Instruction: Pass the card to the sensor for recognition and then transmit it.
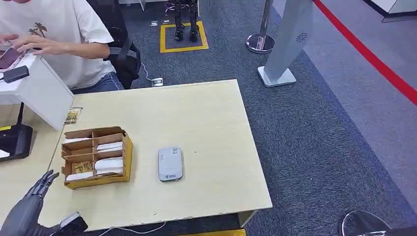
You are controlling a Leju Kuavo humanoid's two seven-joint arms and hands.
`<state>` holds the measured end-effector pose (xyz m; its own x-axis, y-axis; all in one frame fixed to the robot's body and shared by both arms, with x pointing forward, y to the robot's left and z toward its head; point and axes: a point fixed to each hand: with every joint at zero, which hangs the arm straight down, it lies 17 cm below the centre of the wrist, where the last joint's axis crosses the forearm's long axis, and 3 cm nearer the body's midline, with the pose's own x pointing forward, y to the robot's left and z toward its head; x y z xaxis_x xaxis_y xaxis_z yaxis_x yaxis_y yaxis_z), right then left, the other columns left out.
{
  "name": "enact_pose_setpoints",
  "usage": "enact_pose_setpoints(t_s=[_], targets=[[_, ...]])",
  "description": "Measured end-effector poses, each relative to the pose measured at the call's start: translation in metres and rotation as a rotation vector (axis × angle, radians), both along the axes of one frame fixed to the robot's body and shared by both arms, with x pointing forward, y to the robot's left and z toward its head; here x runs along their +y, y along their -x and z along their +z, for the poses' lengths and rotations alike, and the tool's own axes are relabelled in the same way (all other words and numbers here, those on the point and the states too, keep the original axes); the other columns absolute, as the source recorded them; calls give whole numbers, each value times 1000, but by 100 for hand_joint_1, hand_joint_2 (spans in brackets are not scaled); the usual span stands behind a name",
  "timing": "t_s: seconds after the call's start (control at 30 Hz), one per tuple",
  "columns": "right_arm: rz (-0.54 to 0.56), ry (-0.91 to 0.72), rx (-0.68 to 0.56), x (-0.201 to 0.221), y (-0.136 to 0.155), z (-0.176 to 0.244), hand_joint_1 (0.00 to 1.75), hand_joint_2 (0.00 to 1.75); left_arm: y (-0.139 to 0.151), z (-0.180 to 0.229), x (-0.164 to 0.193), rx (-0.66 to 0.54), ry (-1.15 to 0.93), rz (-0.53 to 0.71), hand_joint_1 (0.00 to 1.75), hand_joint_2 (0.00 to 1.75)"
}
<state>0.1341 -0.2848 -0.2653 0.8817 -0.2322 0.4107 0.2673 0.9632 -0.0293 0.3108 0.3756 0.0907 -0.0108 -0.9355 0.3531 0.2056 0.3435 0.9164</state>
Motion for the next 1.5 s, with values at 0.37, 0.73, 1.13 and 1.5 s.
enact_pose_setpoints(t_s=[0.37, 0.73, 1.13, 1.5], targets=[[-4, 29, 19, -11, 11, -2, 0, 0, 5, -2, -5, -5, -5, 10, 0, 175], [2, 2, 38, -1, 30, -6, 0, 0, 4, 0, -8, -41, 60, 42, 0, 175], [-10, 60, -3, -29, 25, -2, 0, 0, 4, 10, 5, -88, 104, 77, 0, 175], [-76, 70, -85, -41, 11, 5, 0, 0, 0, 20, 10, -96, 106, 71, 0, 175]])
